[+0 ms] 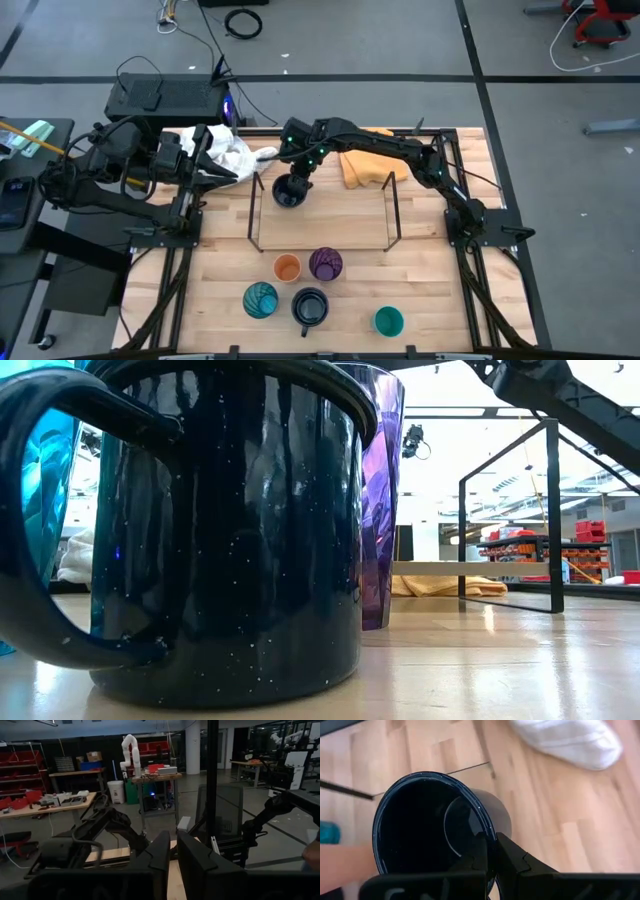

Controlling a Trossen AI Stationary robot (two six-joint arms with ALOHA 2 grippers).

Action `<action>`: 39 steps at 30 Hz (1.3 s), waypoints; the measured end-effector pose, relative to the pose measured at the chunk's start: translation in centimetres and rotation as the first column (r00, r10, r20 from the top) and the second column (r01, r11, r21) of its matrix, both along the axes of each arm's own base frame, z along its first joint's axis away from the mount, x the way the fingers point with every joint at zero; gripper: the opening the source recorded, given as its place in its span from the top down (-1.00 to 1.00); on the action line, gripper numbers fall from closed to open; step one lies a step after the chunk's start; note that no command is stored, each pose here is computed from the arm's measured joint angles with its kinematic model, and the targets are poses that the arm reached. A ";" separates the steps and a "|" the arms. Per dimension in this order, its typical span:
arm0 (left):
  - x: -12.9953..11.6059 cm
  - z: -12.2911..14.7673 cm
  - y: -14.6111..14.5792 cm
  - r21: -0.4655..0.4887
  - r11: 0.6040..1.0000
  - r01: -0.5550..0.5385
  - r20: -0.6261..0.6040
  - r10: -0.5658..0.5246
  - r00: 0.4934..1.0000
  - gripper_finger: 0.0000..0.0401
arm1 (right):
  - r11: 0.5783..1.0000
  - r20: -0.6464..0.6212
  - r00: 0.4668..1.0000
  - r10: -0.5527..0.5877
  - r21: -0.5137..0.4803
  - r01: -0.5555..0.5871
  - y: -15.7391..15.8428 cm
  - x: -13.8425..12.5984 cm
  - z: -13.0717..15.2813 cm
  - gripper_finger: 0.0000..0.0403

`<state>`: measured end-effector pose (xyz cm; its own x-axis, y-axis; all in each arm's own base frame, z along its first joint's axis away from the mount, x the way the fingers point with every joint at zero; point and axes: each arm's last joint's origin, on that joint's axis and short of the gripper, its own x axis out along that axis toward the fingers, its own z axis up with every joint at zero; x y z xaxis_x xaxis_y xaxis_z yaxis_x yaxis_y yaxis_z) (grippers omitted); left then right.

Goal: Stack small to large cups/mugs on shelf
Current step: Put the right dark blue mug on the shelf put the green cup on the shelf

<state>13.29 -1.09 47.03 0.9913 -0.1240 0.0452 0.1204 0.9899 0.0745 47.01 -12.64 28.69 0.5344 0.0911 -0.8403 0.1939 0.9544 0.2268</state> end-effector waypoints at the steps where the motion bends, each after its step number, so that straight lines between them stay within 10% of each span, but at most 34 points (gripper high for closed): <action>1: 0.0 0.0 0.0 0.000 1.000 0.000 0.000 0.000 1.000 0.80 | 1.000 -0.001 1.000 -0.006 -0.001 0.006 -0.2 -0.1 0.0 0.92; 39: 0.0 0.0 0.0 0.019 1.000 -0.001 0.004 0.001 1.000 0.75 | 0.996 0.015 0.999 0.040 0.085 -0.041 1.6 1.0 -2.5 0.81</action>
<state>13.28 -1.08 47.05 0.9912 -0.1239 0.0470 0.1191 0.9884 0.0941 47.98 -11.08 26.17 0.5402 0.1842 -0.8212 0.1516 0.9385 0.3102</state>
